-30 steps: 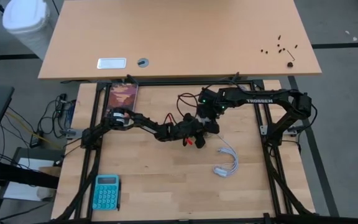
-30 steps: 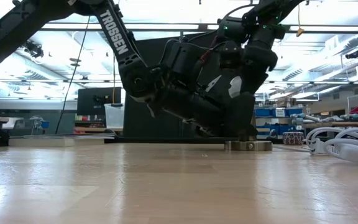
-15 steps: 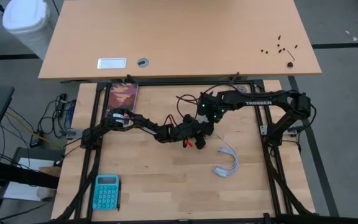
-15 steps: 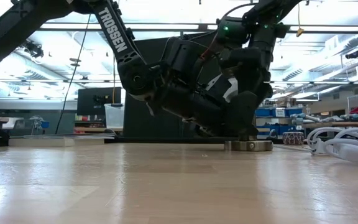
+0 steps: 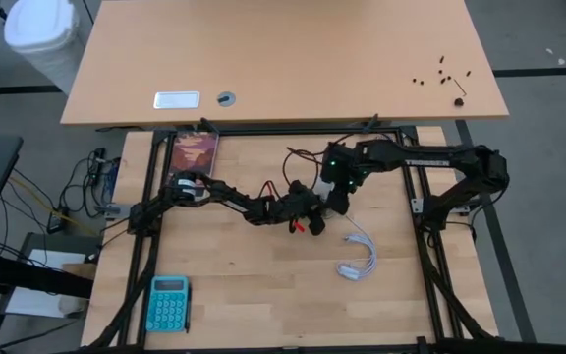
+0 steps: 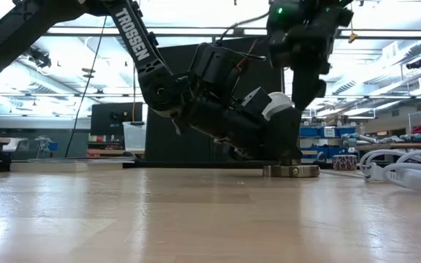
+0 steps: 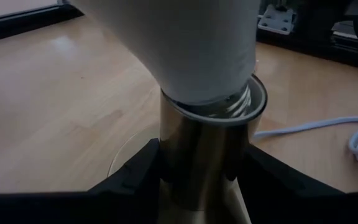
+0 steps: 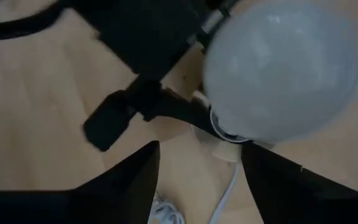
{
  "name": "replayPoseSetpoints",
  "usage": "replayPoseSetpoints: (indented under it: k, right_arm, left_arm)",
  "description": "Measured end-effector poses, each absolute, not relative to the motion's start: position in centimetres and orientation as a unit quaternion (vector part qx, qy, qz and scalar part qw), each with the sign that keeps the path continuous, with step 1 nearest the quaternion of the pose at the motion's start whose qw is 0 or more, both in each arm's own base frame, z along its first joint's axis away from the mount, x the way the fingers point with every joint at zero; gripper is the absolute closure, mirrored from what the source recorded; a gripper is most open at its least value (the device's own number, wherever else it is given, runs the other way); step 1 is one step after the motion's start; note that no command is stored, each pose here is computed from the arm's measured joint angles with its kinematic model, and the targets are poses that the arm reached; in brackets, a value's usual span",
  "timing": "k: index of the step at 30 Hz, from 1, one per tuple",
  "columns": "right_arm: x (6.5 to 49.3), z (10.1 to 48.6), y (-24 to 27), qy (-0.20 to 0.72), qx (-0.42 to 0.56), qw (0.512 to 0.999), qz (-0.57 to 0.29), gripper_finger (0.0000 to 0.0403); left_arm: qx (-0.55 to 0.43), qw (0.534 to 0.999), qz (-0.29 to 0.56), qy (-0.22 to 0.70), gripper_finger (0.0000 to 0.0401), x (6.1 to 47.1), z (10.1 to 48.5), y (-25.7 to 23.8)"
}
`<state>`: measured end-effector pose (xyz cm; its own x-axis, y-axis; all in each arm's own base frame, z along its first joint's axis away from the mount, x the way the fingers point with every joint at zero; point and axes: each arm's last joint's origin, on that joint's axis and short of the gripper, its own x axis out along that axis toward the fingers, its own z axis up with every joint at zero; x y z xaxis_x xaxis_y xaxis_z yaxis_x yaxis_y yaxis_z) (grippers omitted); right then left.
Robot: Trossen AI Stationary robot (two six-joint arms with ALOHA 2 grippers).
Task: Screw lightbulb
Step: Insert the white lightbulb into the lamp
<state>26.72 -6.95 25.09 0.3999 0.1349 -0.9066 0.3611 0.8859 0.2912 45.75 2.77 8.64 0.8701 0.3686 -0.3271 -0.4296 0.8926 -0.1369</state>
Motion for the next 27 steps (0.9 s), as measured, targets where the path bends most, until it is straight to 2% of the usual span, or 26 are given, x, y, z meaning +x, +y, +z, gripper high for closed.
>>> replayPoseSetpoints:
  k: [4,10,16,23,27]
  right_arm:
    - [26.4,25.6,-6.9,0.54,0.167,0.824,-0.032,0.016]
    - [25.3,25.2,-8.8,0.577,0.128,0.807,-0.017,0.0139]
    - [24.9,24.8,-11.6,0.557,0.113,0.823,0.012,0.0089]
    - [27.2,24.1,-12.3,0.606,0.074,0.788,0.076,0.0015]
    - [28.8,25.4,-12.7,0.587,0.044,0.805,0.08,0.0009]
  left_arm:
    - [-0.097,0.962,0.206,0.15,0.0224,45.7,8.6,2.8]
    - [-0.092,0.963,0.201,0.153,0.0224,45.7,8.6,2.8]
    - [-0.089,0.964,0.195,0.154,0.0224,45.7,8.5,2.8]
    - [-0.083,0.966,0.19,0.154,0.0224,45.8,8.5,2.7]
    - [-0.084,0.966,0.188,0.154,0.0224,45.8,8.5,2.7]
